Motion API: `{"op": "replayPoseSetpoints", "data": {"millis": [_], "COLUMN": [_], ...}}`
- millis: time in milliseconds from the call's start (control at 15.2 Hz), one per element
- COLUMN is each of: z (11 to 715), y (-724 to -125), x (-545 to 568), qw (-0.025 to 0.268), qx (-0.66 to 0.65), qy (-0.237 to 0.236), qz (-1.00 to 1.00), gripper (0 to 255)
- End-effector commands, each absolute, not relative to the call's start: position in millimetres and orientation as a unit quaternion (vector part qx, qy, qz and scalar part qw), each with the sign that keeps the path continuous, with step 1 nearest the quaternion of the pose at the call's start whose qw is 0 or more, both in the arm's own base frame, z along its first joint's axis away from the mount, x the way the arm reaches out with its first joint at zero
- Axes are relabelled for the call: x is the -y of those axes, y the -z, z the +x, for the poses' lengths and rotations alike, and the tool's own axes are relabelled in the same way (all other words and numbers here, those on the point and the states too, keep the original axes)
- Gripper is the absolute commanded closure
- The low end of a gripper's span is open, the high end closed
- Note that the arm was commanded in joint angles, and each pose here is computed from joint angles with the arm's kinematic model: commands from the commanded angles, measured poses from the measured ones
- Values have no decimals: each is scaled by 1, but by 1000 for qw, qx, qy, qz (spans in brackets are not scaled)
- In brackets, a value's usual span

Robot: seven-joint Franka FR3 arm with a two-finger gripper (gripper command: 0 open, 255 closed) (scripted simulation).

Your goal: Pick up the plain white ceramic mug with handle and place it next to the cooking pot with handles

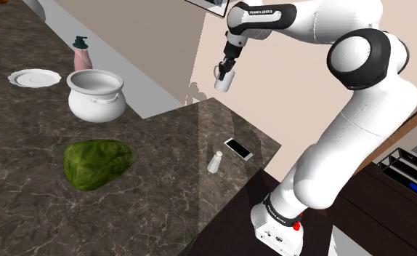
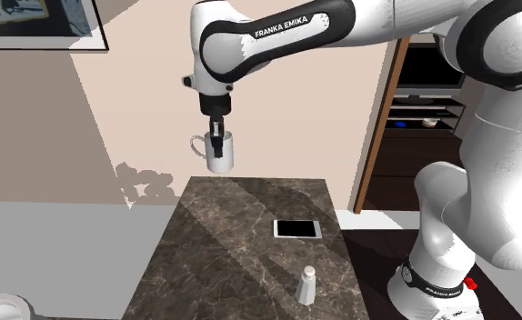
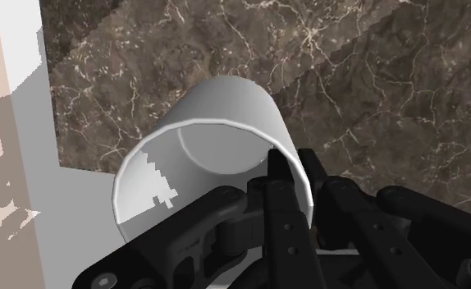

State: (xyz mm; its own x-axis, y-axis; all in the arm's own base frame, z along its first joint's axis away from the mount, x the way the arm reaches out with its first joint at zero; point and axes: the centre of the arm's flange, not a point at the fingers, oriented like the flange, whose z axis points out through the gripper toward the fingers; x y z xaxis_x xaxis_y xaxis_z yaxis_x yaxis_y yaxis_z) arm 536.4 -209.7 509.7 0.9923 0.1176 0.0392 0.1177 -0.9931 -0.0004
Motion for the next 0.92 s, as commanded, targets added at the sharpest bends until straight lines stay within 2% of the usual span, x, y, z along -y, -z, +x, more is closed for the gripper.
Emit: {"op": "replayPoseSetpoints", "data": {"millis": [0,858], "z": [543,601], "y": [-512,-513], "x": [184,23], "qw": [1,1], "qx": [58,58], "qy": [20,20], "qz": [-998,-998], "gripper": [255,255]}}
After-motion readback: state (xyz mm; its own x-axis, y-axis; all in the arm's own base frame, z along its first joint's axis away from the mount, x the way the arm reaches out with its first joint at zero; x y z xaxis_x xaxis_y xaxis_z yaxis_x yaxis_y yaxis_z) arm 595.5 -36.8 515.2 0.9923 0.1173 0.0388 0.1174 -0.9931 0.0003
